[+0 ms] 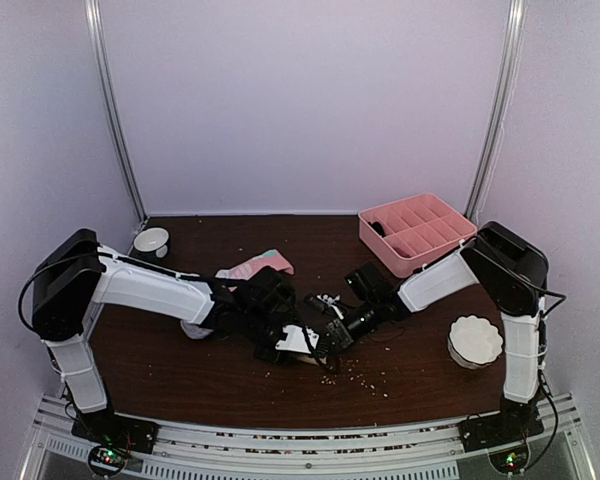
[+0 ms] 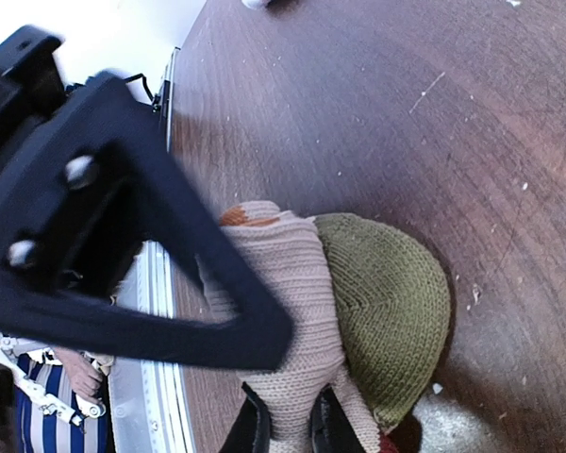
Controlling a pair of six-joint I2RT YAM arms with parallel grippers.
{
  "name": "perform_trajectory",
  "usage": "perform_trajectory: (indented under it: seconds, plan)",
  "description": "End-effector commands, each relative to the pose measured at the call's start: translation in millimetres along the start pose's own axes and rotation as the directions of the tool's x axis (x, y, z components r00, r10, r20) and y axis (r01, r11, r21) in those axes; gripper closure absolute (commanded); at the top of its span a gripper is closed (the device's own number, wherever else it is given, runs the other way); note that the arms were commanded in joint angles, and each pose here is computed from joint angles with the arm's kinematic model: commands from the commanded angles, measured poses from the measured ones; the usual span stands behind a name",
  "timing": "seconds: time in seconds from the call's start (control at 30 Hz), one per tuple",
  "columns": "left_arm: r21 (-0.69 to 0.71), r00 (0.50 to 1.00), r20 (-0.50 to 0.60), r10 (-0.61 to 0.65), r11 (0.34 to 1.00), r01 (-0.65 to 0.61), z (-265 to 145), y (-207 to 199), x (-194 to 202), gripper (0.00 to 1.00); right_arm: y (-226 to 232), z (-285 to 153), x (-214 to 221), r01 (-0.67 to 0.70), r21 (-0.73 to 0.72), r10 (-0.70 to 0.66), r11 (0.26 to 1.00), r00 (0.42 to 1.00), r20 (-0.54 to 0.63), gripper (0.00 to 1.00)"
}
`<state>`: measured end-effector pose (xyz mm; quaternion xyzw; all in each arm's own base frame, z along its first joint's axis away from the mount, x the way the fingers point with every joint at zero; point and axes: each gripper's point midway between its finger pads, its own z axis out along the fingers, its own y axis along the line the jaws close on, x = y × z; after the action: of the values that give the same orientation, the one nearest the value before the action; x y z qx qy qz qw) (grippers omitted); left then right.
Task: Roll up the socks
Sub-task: Pick up the sock from the center of the board.
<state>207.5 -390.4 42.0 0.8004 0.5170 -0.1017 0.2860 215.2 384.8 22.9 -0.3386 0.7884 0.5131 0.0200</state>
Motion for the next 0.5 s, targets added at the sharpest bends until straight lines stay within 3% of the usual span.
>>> perform_trajectory:
  seconds: [0.0,0.2,0.27,0.33,0.43,0.47]
  plan:
    - [-0.068,0.996,-0.092,0.007,0.998,-0.014,17,17,18,0.57,-70,1,122,-0.337,0.309,0.410,0.889,0.888,-0.210,1.00]
    - [-0.044,0.993,-0.122,-0.005,0.999,-0.001,29,10,27,0.64,-64,3,110,-0.355,0.271,0.411,0.895,0.893,-0.186,1.00]
    - [-0.032,0.992,-0.122,-0.019,0.999,0.016,31,9,26,0.78,-61,4,101,-0.354,0.253,0.400,0.900,0.902,-0.162,1.00]
    - [0.005,0.992,-0.109,-0.058,0.998,0.059,29,6,22,1.00,-59,2,92,-0.343,0.255,0.385,0.904,0.912,-0.141,1.00]
    - [0.134,0.989,-0.051,-0.141,0.980,0.147,22,-4,13,1.00,-61,-3,81,-0.309,0.291,0.351,0.905,0.930,-0.105,0.91]
    - [0.182,0.983,-0.029,-0.179,0.966,0.182,19,-7,11,1.00,-60,-5,77,-0.298,0.295,0.338,0.908,0.937,-0.093,0.79]
